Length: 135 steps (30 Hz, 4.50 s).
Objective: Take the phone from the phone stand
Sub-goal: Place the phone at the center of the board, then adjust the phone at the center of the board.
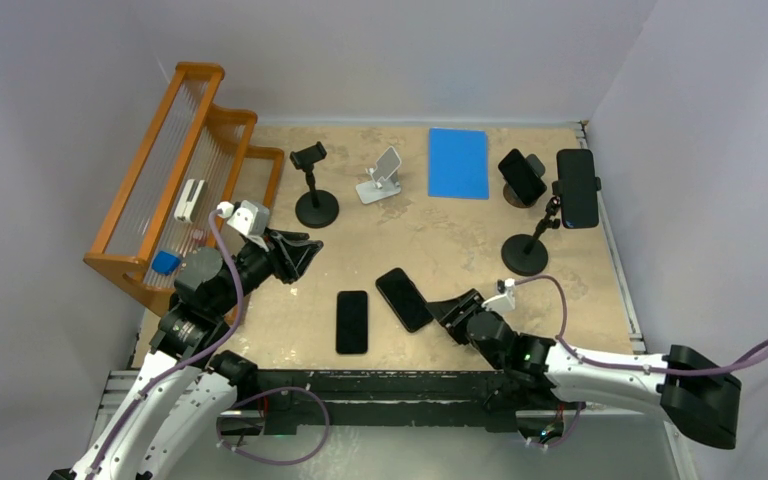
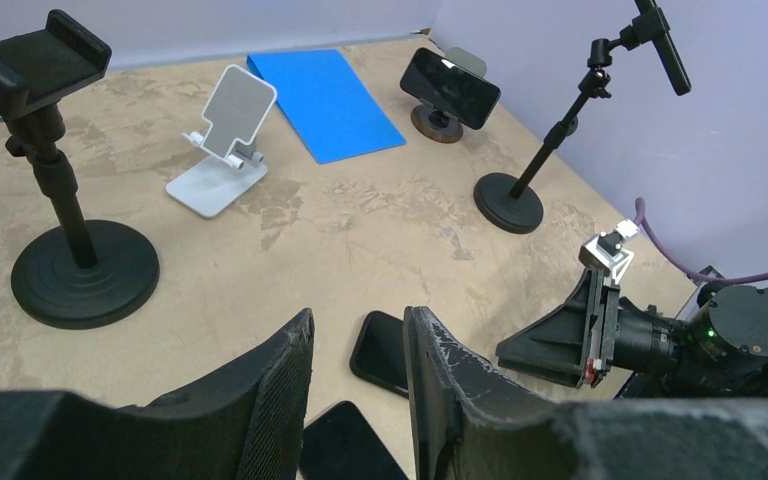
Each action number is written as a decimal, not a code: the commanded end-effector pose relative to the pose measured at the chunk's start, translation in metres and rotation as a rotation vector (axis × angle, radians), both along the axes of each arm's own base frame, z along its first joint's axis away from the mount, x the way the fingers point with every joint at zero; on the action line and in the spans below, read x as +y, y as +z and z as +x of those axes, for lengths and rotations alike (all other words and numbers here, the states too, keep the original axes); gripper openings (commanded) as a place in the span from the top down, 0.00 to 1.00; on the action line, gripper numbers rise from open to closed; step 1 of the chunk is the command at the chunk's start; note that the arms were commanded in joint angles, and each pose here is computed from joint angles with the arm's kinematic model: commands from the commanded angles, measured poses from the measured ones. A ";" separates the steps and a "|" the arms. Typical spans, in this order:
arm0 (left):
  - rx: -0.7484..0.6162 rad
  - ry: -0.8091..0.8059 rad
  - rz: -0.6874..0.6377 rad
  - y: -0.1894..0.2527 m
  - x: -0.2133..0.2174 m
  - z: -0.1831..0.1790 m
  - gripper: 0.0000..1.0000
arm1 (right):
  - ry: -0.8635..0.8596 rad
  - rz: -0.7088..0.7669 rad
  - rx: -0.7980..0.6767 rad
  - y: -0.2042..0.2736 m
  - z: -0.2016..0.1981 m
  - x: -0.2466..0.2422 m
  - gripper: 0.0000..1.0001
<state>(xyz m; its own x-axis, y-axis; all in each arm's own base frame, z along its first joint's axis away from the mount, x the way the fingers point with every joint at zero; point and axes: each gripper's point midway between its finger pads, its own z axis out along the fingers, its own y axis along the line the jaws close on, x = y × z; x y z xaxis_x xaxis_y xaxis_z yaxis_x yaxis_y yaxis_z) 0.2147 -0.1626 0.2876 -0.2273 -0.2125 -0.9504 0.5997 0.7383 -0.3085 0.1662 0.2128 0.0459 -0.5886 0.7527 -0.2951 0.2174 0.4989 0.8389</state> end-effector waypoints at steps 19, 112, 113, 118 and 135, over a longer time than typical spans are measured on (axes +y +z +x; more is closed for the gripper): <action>-0.023 -0.006 -0.016 0.010 -0.002 0.000 0.63 | 0.351 -0.461 -0.378 0.080 0.085 0.056 0.10; -0.007 -0.041 -0.016 0.007 -0.007 -0.002 0.63 | 0.778 -0.477 -0.253 0.001 0.091 0.129 0.37; -0.008 -0.040 -0.016 0.007 -0.007 -0.002 0.64 | 0.783 -0.475 -0.255 0.001 0.089 0.130 0.37; -0.003 -0.039 -0.014 0.006 -0.007 -0.001 0.63 | 0.803 -0.458 -0.271 0.007 0.078 0.139 0.37; 0.004 -0.044 -0.013 0.005 -0.009 0.000 0.63 | 0.690 -0.440 -0.346 0.083 0.081 0.129 0.29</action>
